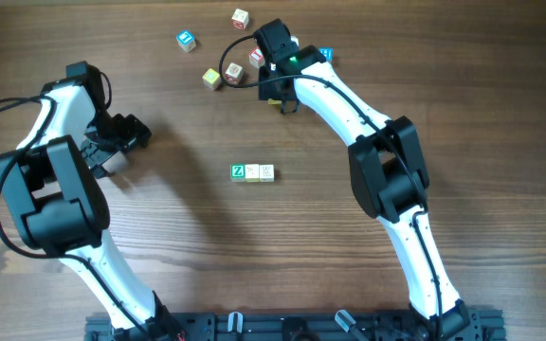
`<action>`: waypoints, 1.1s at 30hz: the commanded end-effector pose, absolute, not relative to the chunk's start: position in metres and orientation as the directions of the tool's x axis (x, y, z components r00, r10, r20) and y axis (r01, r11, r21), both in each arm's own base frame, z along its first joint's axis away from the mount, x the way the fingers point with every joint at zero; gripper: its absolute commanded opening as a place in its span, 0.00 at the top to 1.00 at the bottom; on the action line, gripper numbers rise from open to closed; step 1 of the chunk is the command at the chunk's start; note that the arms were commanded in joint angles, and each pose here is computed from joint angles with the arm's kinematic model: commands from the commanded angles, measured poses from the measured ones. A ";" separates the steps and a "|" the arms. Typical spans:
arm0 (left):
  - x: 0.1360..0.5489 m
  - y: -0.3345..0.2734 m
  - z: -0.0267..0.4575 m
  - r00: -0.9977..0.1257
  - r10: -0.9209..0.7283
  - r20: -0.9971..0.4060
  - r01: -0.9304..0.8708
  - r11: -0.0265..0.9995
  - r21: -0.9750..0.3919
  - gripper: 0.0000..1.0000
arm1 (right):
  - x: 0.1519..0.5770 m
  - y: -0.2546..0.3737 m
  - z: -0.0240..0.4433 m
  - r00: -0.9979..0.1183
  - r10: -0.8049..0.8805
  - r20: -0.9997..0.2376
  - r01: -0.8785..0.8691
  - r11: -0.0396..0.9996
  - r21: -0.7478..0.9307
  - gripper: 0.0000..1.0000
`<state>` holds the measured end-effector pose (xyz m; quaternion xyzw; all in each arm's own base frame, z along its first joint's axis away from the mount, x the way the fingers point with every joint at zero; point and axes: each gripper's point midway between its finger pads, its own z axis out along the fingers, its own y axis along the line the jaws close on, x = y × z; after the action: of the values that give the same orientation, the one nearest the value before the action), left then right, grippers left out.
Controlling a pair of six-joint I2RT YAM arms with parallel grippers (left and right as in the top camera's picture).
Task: Form a horizontal line
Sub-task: 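Lower the right gripper and grasp the green-lettered J block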
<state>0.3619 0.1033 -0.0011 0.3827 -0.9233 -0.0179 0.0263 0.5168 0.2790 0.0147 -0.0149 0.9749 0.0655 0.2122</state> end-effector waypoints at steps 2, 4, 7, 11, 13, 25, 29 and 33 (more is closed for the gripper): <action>0.354 0.109 -0.011 -0.702 -0.711 0.045 -0.705 0.702 0.096 0.00 | 0.521 0.278 0.034 -0.892 0.005 -0.452 -0.053 0.992 0.117 0.58; 0.354 0.109 -0.011 -0.702 -0.711 0.045 -0.705 0.702 0.096 0.00 | 0.520 0.277 0.033 -0.894 0.005 -0.448 -0.052 0.992 0.115 0.62; 0.354 0.109 -0.011 -0.702 -0.711 0.045 -0.705 0.702 0.096 0.00 | 0.520 0.277 0.034 -0.894 0.004 -0.447 -0.052 0.992 0.115 0.65; 0.354 0.109 -0.011 -0.702 -0.711 0.045 -0.705 0.702 0.096 0.00 | 0.519 0.276 0.039 -0.893 -0.021 -0.450 -0.075 0.992 0.103 0.67; 0.354 0.109 -0.011 -0.702 -0.711 0.045 -0.705 0.702 0.096 0.00 | 0.513 0.273 0.037 -0.903 -0.027 -0.429 -0.073 0.993 0.092 0.63; 0.354 0.109 -0.011 -0.702 -0.711 0.045 -0.705 0.703 0.096 0.00 | 0.510 0.271 0.038 -0.908 -0.031 -0.418 -0.071 0.994 0.081 0.50; 0.354 0.109 -0.011 -0.702 -0.711 0.045 -0.705 0.703 0.096 0.00 | 0.509 0.270 0.038 -0.909 -0.031 -0.415 -0.071 0.994 0.080 0.49; 0.354 0.109 -0.011 -0.702 -0.711 0.045 -0.705 0.703 0.096 0.00 | 0.508 0.270 0.039 -0.907 -0.069 -0.416 -0.104 0.993 0.063 0.55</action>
<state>0.3619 0.1033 -0.0011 0.3827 -0.9233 -0.0179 0.0263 0.5035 0.2699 0.0093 -0.0331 0.9813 0.0426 0.1847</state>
